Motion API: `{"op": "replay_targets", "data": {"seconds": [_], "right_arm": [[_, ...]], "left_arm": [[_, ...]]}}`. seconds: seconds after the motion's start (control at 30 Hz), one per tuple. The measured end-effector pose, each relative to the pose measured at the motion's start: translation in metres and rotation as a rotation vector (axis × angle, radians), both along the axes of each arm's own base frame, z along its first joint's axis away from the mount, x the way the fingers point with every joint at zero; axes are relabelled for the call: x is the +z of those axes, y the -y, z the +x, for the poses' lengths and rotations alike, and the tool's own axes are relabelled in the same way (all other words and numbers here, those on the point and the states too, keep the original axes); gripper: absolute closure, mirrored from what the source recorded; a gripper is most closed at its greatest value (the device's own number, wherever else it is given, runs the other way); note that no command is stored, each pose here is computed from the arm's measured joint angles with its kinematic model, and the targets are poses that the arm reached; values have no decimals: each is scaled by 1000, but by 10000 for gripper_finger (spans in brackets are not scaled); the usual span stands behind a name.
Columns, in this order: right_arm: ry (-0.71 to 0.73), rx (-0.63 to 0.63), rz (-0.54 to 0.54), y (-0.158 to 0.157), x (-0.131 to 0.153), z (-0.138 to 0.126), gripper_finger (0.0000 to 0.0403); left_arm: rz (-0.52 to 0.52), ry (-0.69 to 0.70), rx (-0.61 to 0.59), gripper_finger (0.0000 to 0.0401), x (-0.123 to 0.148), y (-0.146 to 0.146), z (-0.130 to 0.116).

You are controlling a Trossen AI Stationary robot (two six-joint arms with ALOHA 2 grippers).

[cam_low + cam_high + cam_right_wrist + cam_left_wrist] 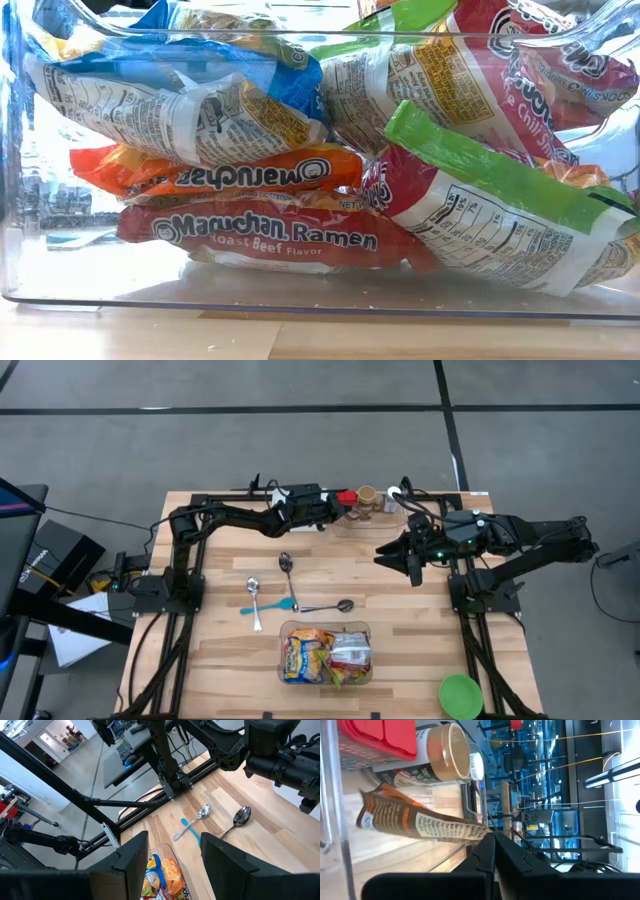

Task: Pick & Place Food Item
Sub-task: Put the orange seasoning into the top transparent bin

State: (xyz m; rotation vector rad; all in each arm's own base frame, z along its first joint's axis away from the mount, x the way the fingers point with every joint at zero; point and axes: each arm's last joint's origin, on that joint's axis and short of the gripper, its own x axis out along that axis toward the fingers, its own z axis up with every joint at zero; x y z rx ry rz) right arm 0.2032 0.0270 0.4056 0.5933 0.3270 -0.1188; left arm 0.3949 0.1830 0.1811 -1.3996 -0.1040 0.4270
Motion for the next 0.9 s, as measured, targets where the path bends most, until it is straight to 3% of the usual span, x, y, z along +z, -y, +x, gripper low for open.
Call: {"op": "replay_targets", "data": {"seconds": [0.53, 0.9], "right_arm": [[-4, 0, 0, 0, 0, 0, 228], [-7, -2, 5, 0, -1, 0, 228]], "left_arm": [[-35, -37, 24, 397, -4, 2, 0], [-30, -37, 47, 325, -4, 1, 0]]}}
